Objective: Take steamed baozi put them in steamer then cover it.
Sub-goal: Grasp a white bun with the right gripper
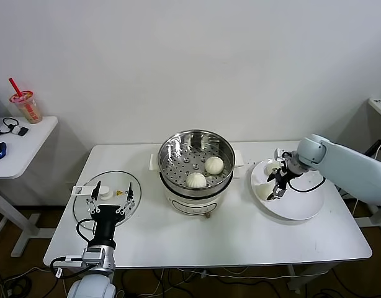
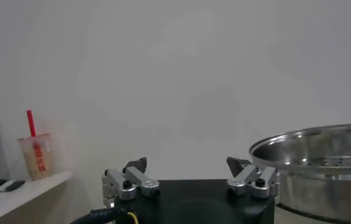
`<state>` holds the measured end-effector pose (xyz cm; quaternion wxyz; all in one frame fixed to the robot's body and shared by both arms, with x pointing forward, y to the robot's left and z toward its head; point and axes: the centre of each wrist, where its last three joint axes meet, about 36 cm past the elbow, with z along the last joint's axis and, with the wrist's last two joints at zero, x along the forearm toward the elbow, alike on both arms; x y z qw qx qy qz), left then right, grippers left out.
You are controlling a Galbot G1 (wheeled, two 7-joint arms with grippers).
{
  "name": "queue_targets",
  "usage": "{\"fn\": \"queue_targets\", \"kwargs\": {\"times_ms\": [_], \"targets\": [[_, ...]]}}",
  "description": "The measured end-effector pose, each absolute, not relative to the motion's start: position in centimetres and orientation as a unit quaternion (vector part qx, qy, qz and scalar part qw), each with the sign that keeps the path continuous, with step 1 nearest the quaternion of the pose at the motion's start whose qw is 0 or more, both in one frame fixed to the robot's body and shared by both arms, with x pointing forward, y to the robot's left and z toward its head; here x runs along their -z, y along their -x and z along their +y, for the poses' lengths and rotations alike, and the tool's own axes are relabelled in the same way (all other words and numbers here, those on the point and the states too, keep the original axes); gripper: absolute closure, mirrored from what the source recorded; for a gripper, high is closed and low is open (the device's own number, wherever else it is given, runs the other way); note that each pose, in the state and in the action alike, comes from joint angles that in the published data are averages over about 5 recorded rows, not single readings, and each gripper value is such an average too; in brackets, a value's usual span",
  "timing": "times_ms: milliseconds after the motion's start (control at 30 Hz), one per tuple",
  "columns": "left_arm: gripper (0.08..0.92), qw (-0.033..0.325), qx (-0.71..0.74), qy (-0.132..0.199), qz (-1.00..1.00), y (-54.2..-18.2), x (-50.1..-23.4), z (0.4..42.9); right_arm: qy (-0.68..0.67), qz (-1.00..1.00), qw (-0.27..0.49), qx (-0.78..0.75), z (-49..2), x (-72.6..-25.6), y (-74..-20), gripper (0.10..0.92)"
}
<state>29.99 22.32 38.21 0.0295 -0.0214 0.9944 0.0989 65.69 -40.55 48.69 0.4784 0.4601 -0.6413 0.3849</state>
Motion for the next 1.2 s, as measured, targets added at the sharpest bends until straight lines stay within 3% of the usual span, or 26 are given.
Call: {"fn": "queue_targets", "kwargs": {"times_ms": [267, 500, 867, 1200], "targets": [[0.177, 0.033, -0.099, 0.018, 0.994, -30.1, -38.5, 22.0, -0.469, -0.65, 0.455, -0.388, -42.0, -54.6, -65.2, 0.2], [0.177, 0.035, -0.1, 0.016, 0.994, -30.0, -38.6, 21.9, -0.49, -0.653, 0.411, -0.406, -40.3, -62.0, -65.3, 0.2], [0.177, 0.036, -0.104, 0.02, 0.994, -29.7, -38.8, 21.8, -0.54, -0.633, 0.337, -0.441, -32.4, -72.1, -65.2, 0.2], [0.177, 0.038, -0.103, 0.021, 0.994, -29.4, -38.9, 21.6, -0.577, -0.595, 0.314, -0.463, -23.6, -74.1, -65.4, 0.2]]}}
